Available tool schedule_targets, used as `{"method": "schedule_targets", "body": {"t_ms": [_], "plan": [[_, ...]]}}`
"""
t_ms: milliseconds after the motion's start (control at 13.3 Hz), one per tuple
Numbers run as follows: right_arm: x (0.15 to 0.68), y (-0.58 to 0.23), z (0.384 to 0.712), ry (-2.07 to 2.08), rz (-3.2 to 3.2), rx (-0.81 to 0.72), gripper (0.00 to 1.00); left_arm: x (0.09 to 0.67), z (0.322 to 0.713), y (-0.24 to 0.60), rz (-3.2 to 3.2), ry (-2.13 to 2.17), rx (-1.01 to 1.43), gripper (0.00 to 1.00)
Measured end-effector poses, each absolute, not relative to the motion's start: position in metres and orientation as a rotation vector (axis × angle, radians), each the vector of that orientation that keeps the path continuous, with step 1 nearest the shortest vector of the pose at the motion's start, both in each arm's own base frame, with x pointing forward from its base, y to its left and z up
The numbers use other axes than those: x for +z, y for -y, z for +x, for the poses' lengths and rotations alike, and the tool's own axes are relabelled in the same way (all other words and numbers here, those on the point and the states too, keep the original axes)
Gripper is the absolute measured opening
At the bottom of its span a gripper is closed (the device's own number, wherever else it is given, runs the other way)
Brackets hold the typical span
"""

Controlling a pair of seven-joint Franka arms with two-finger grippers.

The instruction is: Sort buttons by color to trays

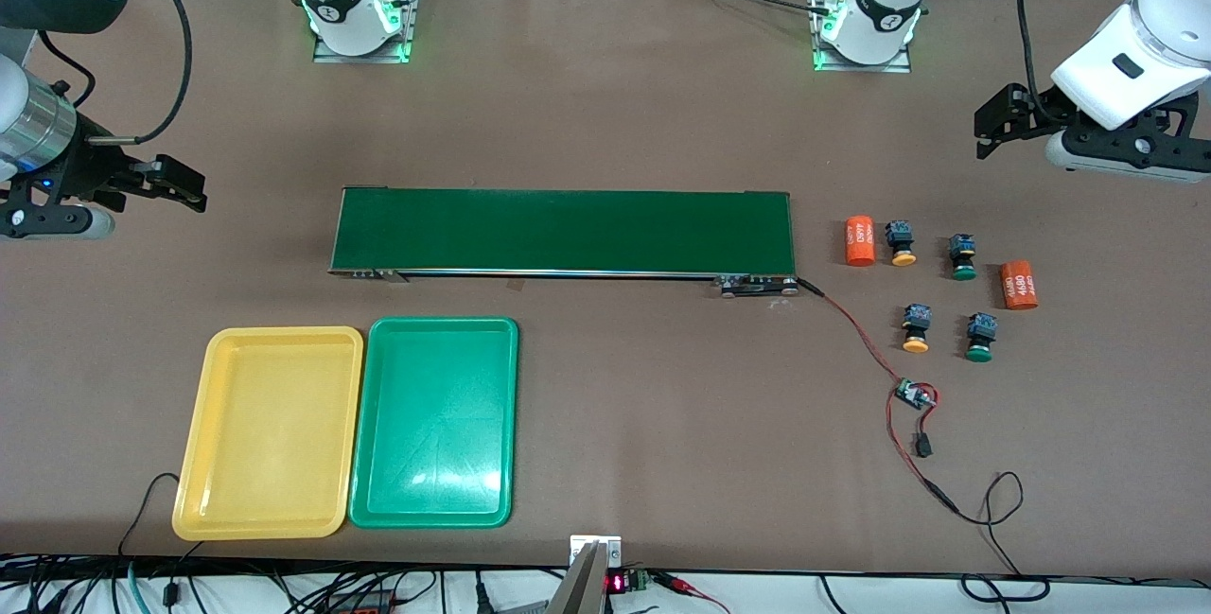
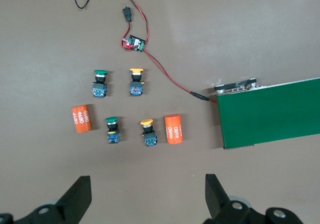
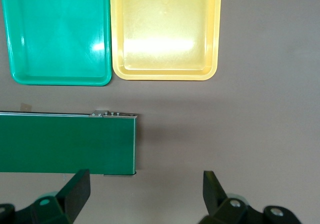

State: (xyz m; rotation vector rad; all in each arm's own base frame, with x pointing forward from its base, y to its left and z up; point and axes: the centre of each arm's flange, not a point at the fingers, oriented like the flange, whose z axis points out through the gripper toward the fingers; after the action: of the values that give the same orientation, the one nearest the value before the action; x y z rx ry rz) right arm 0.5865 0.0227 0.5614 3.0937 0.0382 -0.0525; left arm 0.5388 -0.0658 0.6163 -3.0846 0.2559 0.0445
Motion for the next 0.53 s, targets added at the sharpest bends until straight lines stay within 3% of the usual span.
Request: {"method": "schedule_targets", "body": {"t_ms": [527], "plan": [[0.561,-0.023,0.587,-0.039,3.094,-0.055,1.00,0.595,0.543,0.057,-3.082,-0.233,0.168,1.00]]}}
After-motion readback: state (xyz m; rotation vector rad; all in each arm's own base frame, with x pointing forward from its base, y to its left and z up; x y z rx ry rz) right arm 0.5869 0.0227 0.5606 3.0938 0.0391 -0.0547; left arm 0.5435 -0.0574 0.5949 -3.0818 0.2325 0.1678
